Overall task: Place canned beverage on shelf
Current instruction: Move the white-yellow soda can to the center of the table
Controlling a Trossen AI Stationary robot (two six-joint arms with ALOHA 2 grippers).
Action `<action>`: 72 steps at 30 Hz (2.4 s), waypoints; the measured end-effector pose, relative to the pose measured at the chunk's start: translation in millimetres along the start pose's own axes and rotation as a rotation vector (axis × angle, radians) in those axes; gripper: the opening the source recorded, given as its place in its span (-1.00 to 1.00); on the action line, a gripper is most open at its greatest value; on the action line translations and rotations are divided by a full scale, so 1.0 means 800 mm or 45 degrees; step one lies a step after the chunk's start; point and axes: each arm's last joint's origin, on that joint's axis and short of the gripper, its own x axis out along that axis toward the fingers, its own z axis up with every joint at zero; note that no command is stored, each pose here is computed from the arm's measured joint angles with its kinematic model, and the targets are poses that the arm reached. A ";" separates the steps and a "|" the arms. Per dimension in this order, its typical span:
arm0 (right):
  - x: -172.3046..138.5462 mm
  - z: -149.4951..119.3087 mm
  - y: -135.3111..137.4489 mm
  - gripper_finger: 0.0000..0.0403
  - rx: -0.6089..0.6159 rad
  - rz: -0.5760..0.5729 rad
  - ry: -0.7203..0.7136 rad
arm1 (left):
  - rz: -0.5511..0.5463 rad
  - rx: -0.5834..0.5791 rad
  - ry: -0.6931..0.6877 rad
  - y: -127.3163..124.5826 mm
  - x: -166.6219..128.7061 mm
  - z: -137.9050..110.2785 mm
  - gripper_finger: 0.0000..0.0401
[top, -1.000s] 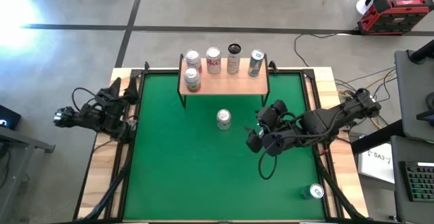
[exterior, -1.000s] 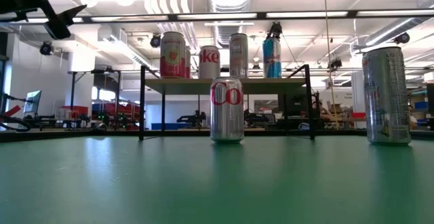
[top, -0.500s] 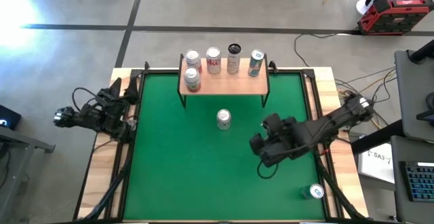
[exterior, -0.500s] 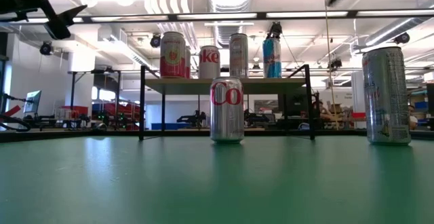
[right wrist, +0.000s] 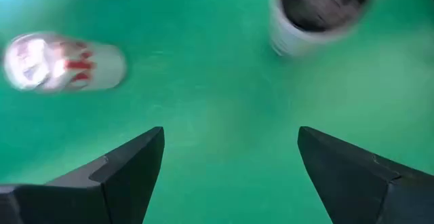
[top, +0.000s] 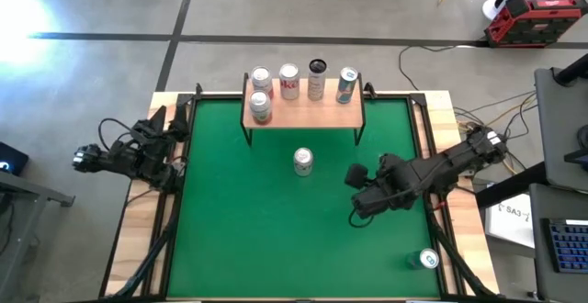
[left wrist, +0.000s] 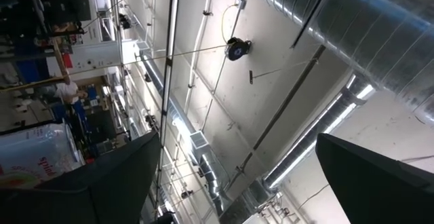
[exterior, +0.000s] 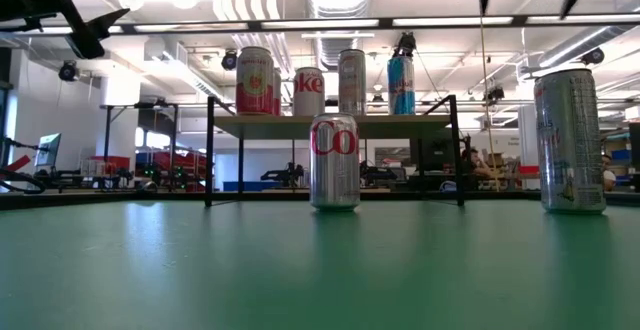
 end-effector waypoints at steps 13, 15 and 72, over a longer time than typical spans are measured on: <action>0.013 0.082 -0.026 0.63 0.464 -0.312 0.250 | 0.002 0.004 0.003 0.000 0.000 0.000 0.89; 0.020 0.092 -0.032 0.63 0.521 -0.363 0.265 | 0.002 0.004 0.003 0.000 0.000 0.000 0.89; 0.101 0.093 0.009 0.19 0.367 -0.281 0.026 | 0.005 0.011 0.008 0.001 0.000 -0.001 0.89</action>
